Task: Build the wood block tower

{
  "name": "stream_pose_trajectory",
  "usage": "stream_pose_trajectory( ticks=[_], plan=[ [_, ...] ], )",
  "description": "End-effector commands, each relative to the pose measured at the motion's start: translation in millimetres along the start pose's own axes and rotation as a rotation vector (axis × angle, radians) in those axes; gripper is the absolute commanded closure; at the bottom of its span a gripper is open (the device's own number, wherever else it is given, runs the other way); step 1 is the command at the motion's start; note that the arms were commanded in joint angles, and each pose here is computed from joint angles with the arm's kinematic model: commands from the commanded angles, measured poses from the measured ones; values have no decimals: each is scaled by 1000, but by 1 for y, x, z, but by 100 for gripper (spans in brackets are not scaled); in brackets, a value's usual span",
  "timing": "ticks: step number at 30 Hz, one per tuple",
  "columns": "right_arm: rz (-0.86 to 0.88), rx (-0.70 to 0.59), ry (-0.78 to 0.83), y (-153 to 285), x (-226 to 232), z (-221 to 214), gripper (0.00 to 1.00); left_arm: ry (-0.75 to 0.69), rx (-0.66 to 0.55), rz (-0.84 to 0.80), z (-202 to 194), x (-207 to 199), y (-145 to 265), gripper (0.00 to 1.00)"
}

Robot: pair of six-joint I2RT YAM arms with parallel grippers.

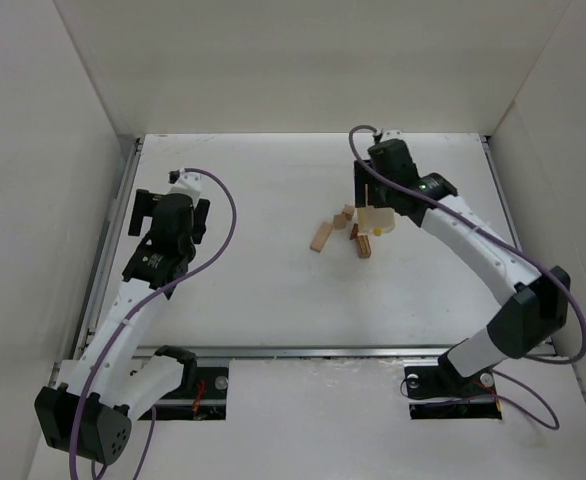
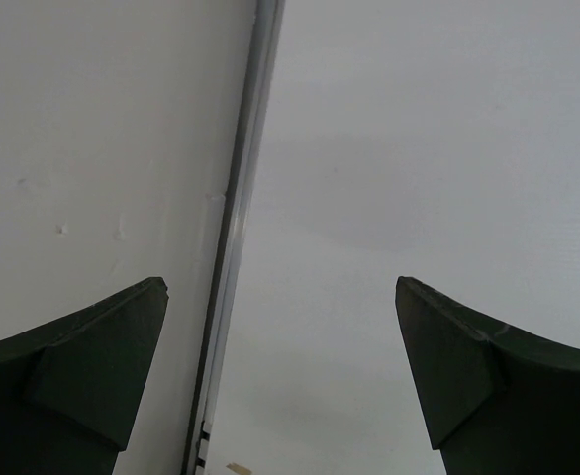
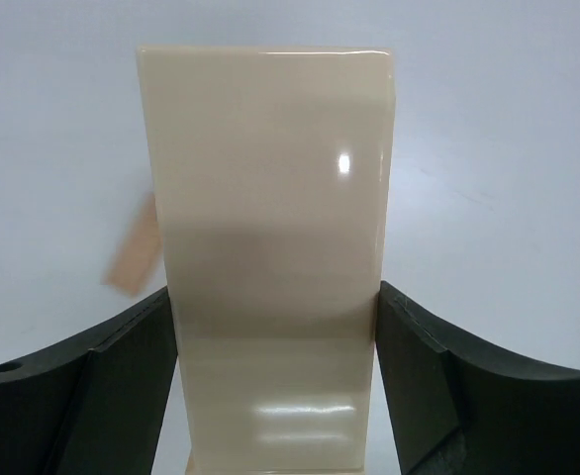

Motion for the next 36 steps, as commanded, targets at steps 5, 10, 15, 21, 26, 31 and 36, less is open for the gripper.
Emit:
stream_pose_trajectory(
  ticks=[5, 10, 15, 21, 26, 31, 36],
  plan=[
    [1044, 89, 86, 32, 81, 10, 100, 12, -240, -315, 49, 0, 26, 0],
    [1255, 287, 91, 15, 105, -10, 100, -8, -299, -508, 65, -15, 30, 0],
    [1331, 330, 90, 11, 116, -26, 100, -72, -373, -691, 82, -40, 25, 7],
    [1332, 321, 90, 15, 117, -28, 100, -168, -428, -795, 99, -62, 21, 15],
    [1312, 336, 77, 14, 118, -35, 100, -225, -421, -929, 102, -92, 32, 16],
    [1327, 300, 83, 21, 116, -29, 100, -238, -393, -977, 97, -109, 35, 22],
    [1334, 302, 90, 27, 116, -33, 100, -198, -306, -912, 94, -117, 20, 37]
  ],
)
Point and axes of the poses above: each gripper's point midway between its finger pads, its own y axis back along the fingers, its own x axis along the line the jaws close on, z = x × y, the point moved 8 cm from there along y, back along the fingers, and after that the axes turned 9 degrees about -y, right-handed, at the moved point
